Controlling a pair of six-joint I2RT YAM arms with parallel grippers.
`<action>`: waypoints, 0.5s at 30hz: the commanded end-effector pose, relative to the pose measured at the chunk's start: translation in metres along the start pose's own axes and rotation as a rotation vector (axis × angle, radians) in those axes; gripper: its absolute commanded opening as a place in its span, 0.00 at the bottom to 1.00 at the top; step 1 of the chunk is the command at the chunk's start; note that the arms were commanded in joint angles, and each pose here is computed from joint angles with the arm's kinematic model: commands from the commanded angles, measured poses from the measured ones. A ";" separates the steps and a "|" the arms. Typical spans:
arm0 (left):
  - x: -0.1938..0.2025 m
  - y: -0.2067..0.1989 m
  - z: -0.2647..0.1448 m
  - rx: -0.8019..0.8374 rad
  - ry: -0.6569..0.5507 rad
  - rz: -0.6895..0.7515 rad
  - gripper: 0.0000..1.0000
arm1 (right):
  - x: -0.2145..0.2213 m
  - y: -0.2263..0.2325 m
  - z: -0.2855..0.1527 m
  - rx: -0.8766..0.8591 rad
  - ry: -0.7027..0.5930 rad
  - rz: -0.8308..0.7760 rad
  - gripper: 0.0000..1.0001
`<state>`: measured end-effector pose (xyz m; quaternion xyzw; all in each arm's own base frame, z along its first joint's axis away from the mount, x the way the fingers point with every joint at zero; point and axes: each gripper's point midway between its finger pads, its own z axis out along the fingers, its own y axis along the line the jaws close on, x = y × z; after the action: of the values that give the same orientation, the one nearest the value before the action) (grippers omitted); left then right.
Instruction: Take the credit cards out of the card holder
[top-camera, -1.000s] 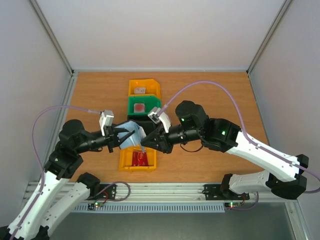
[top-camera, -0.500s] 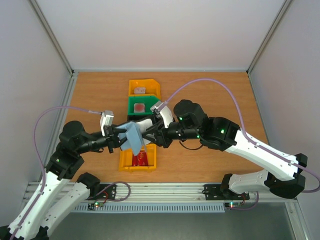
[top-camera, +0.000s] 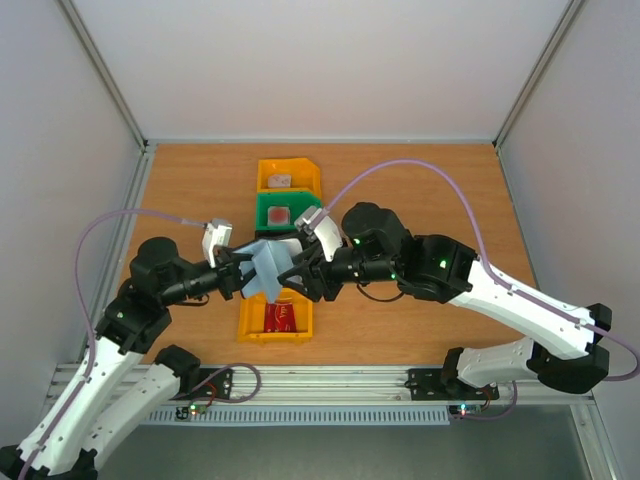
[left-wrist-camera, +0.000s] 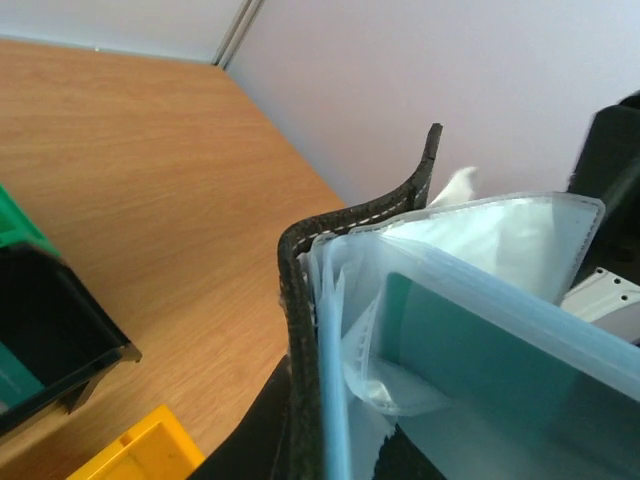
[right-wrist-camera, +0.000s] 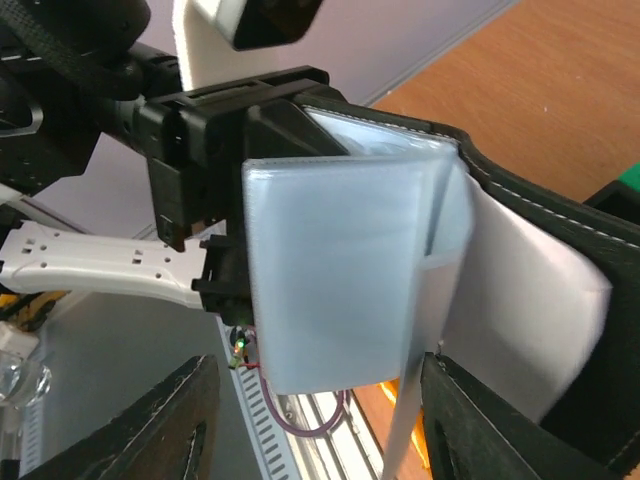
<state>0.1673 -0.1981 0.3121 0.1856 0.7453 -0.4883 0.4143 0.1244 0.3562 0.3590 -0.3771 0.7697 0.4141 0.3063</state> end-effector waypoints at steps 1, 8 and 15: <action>-0.011 -0.006 -0.003 -0.002 -0.031 0.031 0.00 | -0.006 0.001 0.006 0.046 -0.012 -0.051 0.57; -0.013 -0.009 -0.002 0.016 -0.034 0.034 0.00 | -0.007 -0.014 0.030 0.134 0.006 -0.045 0.60; -0.013 -0.011 -0.001 0.036 -0.035 0.032 0.00 | -0.007 -0.024 0.038 0.173 -0.011 -0.026 0.65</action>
<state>0.1692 -0.1971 0.3062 0.1786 0.7547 -0.4826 0.4070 0.1496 0.3785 0.3248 -0.3678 0.8041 0.3364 0.3238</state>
